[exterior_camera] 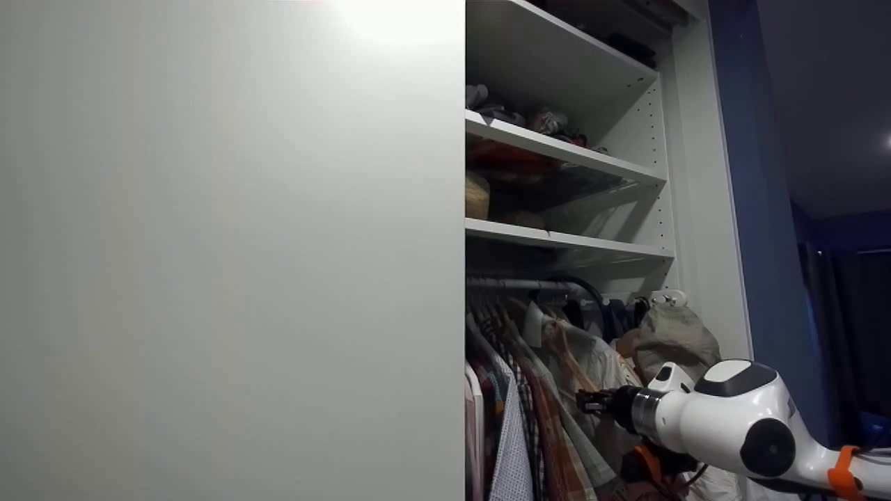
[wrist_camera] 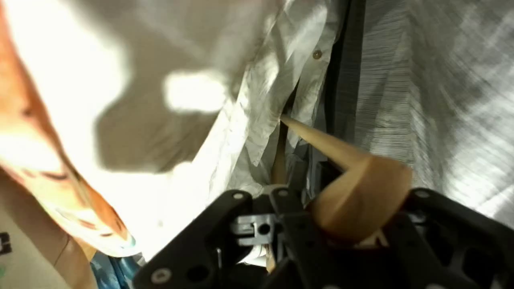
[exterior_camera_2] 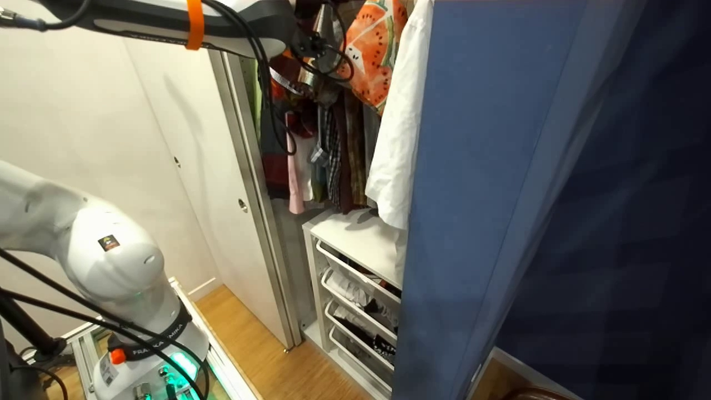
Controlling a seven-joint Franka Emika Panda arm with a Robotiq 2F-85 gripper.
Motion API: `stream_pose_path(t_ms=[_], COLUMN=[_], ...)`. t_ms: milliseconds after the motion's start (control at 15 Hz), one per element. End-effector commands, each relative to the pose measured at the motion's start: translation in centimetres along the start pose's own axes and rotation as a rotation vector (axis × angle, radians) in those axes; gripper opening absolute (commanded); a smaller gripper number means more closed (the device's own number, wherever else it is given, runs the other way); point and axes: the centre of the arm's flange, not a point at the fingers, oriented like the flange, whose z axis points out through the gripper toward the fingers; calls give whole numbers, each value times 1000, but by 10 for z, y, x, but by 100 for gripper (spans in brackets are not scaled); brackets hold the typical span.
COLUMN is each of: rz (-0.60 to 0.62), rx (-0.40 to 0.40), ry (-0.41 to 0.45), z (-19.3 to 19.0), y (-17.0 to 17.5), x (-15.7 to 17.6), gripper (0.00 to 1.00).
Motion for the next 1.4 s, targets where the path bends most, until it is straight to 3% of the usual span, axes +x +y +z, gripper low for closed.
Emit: stream_pose_path(t_ms=[0, 400, 533, 733, 800, 867, 933, 1133, 1333], rz=[-44, -256, -280, -205, -226, -221, -217, -204, -236], rx=[20, 109, 137, 64, 69, 60, 54, 79, 124], ry=[9, 25, 54, 81, 34, 41, 46, 35, -54], z=[-5, -7, 0, 7, 1, 2, 2, 11, 30], y=[-13, -53, -47, -25, -34, -29, -26, -17, 6], x=[-5, 14, 31, 44, 18, 23, 26, 29, 9], gripper=[4, 4, 4, 4, 16, 16, 4, 4, 4])
